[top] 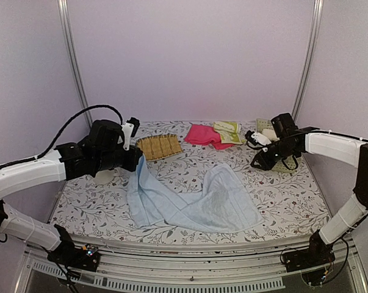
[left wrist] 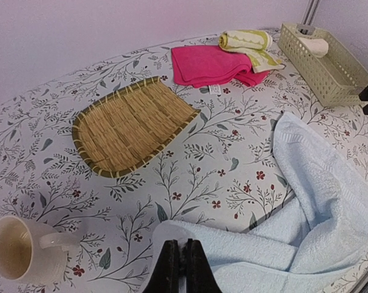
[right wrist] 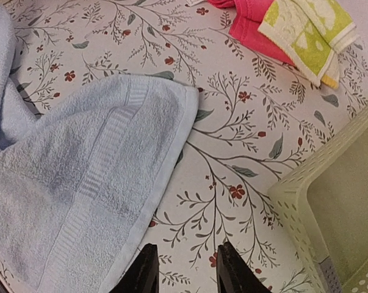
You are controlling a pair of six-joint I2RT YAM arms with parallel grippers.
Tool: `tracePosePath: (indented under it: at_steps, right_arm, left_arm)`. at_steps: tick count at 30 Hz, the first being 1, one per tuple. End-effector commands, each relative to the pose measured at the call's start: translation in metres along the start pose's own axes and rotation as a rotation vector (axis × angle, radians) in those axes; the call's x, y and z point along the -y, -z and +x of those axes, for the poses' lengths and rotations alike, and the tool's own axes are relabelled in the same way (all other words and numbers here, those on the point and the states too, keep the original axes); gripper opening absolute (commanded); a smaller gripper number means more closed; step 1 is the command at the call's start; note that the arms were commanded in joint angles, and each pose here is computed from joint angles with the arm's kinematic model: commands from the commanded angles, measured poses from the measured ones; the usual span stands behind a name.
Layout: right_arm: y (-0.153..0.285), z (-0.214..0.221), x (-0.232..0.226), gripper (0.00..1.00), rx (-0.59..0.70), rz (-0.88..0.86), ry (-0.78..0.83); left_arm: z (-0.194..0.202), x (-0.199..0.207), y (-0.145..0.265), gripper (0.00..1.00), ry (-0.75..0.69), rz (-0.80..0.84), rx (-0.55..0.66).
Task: Roll the towels
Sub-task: Move the bin to the corner of the board.
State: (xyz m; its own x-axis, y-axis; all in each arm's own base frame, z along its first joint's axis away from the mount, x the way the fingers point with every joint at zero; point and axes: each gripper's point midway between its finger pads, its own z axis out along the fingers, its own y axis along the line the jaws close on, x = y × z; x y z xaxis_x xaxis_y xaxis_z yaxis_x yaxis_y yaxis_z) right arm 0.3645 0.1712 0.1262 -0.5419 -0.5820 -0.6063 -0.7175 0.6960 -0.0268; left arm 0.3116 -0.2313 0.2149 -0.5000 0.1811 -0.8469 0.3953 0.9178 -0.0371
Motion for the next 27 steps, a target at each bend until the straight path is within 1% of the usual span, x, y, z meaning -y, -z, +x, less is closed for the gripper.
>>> tracePosePath:
  at_steps: [1, 3, 5, 8, 11, 14, 16, 19, 21, 23, 24, 27]
  right_arm:
    - [-0.002, 0.05, 0.014, 0.3, -0.113, 0.049, -0.047]
    - [-0.003, 0.062, 0.027, 0.26, -0.134, 0.067, -0.082]
    - [-0.005, 0.073, 0.038, 0.24, -0.153, 0.078, -0.104]
    - [-0.013, 0.084, 0.052, 0.24, -0.193, 0.109, -0.116]
    - [-0.02, 0.095, 0.086, 0.24, -0.232, 0.198, -0.151]
    - [-0.022, 0.103, 0.127, 0.23, -0.238, 0.287, -0.205]
    - [-0.025, 0.106, 0.146, 0.23, -0.238, 0.321, -0.222]
    - [-0.022, 0.102, 0.156, 0.25, -0.221, 0.349, -0.225]
    - [-0.016, 0.092, 0.146, 0.26, -0.171, 0.311, -0.223]
    - [-0.012, 0.082, 0.107, 0.29, -0.105, 0.143, -0.179]
    - [-0.007, 0.078, 0.081, 0.3, -0.075, 0.038, -0.147]
    - [0.02, 0.08, -0.003, 0.34, 0.007, -0.232, 0.087]
  left_arm:
    - [0.008, 0.013, -0.009, 0.0, 0.004, 0.072, -0.01]
    - [0.012, 0.017, -0.012, 0.0, -0.001, 0.095, -0.028]
    - [0.015, 0.021, -0.015, 0.0, -0.008, 0.11, -0.04]
    - [0.019, 0.021, -0.017, 0.0, -0.019, 0.112, -0.049]
    - [0.02, 0.022, -0.019, 0.0, -0.022, 0.115, -0.053]
    - [0.02, 0.025, -0.019, 0.0, -0.015, 0.129, -0.053]
    - [0.022, 0.025, -0.019, 0.0, -0.01, 0.134, -0.056]
    - [0.026, 0.027, -0.019, 0.0, -0.003, 0.142, -0.062]
    - [0.029, 0.027, -0.02, 0.0, 0.002, 0.147, -0.067]
    - [0.031, 0.027, -0.021, 0.0, 0.007, 0.147, -0.071]
    - [0.032, 0.028, -0.021, 0.0, 0.009, 0.15, -0.072]
    - [0.035, 0.028, -0.022, 0.0, 0.007, 0.155, -0.079]
